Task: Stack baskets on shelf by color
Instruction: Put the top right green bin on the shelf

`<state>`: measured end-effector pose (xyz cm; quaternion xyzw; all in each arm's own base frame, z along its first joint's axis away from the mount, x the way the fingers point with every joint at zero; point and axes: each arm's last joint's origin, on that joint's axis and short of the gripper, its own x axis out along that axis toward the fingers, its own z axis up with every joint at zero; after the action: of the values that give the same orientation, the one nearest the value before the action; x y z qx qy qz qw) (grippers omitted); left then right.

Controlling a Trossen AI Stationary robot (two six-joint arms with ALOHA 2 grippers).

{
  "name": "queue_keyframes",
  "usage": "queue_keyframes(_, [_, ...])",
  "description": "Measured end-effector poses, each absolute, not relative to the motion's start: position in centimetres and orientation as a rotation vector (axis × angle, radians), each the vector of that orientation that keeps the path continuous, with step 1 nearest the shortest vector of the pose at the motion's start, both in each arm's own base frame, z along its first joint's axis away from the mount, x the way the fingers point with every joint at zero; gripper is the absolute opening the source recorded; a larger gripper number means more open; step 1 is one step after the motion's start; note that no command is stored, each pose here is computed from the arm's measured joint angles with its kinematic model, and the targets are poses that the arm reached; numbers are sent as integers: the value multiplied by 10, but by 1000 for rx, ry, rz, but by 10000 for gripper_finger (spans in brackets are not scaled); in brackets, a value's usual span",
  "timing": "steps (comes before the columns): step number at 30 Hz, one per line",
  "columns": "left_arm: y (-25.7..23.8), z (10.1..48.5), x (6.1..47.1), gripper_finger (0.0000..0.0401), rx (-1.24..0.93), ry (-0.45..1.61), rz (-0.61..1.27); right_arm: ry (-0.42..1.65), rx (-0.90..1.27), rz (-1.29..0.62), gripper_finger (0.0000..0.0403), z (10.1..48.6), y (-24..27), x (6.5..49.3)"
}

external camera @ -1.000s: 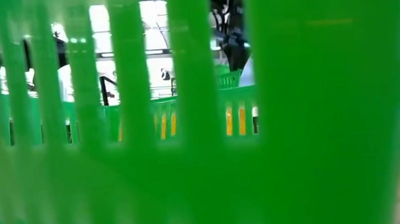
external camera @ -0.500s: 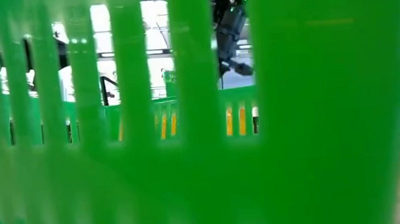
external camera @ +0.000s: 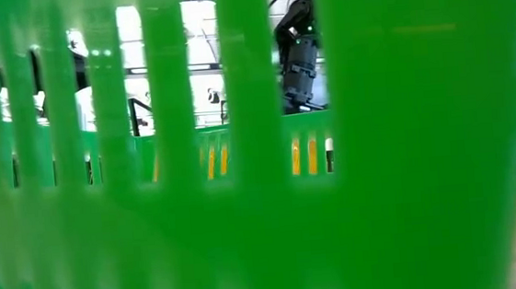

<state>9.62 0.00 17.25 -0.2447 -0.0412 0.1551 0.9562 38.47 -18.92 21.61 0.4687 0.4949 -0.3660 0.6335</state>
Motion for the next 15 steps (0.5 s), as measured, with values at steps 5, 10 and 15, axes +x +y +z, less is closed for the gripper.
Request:
queue_keyframes(5, [0, 173, 96, 0, -498, -84, 315, 1185, 1081, -910, 3, 222, -196, 369])
queue_keyframes(10, [0, 173, 96, 0, -498, -83, 314, 1208, 1057, -957, 3, 226, -196, 362])
queue_keyframes(15, [0, 173, 96, 0, -498, -83, 314, 1215, 1056, -944, 4, 226, -194, 363])
